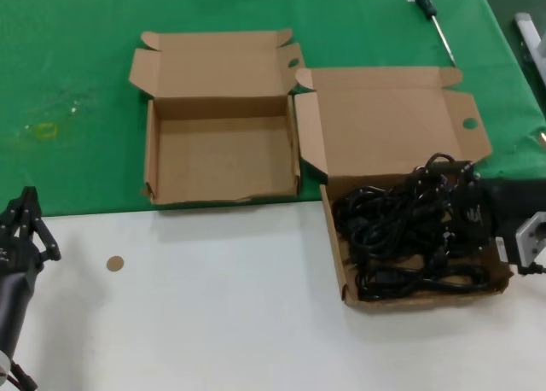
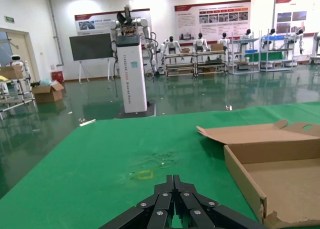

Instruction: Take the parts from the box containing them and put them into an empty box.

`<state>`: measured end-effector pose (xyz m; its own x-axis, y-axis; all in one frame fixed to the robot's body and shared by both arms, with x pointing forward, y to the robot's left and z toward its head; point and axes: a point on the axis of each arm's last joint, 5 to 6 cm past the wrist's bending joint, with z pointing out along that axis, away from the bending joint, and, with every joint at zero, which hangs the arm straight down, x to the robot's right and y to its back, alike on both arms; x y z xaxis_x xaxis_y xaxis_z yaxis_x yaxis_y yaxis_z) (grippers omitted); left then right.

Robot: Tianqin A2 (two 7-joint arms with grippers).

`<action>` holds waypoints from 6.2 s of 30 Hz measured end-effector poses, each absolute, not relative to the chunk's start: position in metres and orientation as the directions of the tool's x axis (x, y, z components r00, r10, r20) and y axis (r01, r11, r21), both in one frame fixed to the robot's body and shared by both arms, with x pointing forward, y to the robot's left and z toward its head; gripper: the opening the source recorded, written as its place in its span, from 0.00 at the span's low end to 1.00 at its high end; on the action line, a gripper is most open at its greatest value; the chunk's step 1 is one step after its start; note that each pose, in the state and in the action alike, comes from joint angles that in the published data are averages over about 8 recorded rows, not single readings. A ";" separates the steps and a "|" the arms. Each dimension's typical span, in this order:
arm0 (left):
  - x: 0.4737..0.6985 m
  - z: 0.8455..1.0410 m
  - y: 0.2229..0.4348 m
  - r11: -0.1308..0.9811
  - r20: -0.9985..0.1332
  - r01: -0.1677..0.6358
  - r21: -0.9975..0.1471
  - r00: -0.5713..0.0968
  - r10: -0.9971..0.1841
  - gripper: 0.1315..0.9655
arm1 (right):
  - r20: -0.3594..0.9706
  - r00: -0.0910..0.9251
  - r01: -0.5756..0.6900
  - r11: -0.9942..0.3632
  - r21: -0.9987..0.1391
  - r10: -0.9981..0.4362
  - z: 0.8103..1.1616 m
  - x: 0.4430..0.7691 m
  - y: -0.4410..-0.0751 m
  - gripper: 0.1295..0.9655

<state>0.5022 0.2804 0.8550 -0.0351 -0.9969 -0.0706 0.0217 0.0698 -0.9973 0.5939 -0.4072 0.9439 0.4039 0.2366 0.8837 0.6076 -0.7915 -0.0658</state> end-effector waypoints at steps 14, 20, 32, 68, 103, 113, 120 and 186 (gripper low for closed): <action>0.502 0.855 0.280 0.070 -0.071 0.022 -0.997 -0.035 -0.997 0.02 | 0.874 0.426 0.596 -0.800 -0.075 0.236 0.942 0.592 -0.409 0.26; 0.502 0.855 0.280 0.070 -0.071 0.022 -0.997 -0.035 -0.997 0.02 | 0.868 0.437 0.587 -0.806 -0.078 0.234 0.945 0.589 -0.411 0.17; 0.502 0.855 0.280 0.070 -0.071 0.022 -0.997 -0.035 -0.997 0.02 | 0.860 0.475 0.558 -0.819 -0.131 0.186 0.968 0.582 -0.411 0.10; 0.502 0.855 0.280 0.070 -0.071 0.022 -0.997 -0.035 -0.997 0.02 | 0.909 0.416 0.630 -0.714 -0.305 -0.021 0.996 0.650 -0.266 0.10; 0.502 0.855 0.280 0.070 -0.071 0.022 -0.997 -0.035 -0.997 0.02 | 0.911 0.412 0.577 -0.766 -0.284 -0.028 0.949 0.723 -0.199 0.11; 0.502 0.855 0.280 0.070 -0.071 0.022 -0.997 -0.035 -0.997 0.02 | 0.914 0.404 0.584 -0.760 -0.284 -0.030 0.951 0.725 -0.192 0.20; 0.502 0.855 0.280 0.070 -0.071 0.022 -0.997 -0.035 -0.997 0.02 | 0.916 0.400 0.589 -0.757 -0.284 -0.032 0.954 0.722 -0.190 0.25; 0.502 0.855 0.280 0.070 -0.071 0.022 -0.997 -0.035 -0.997 0.81 | 0.537 0.340 0.212 -0.494 -0.843 -0.772 0.886 0.606 -0.234 1.00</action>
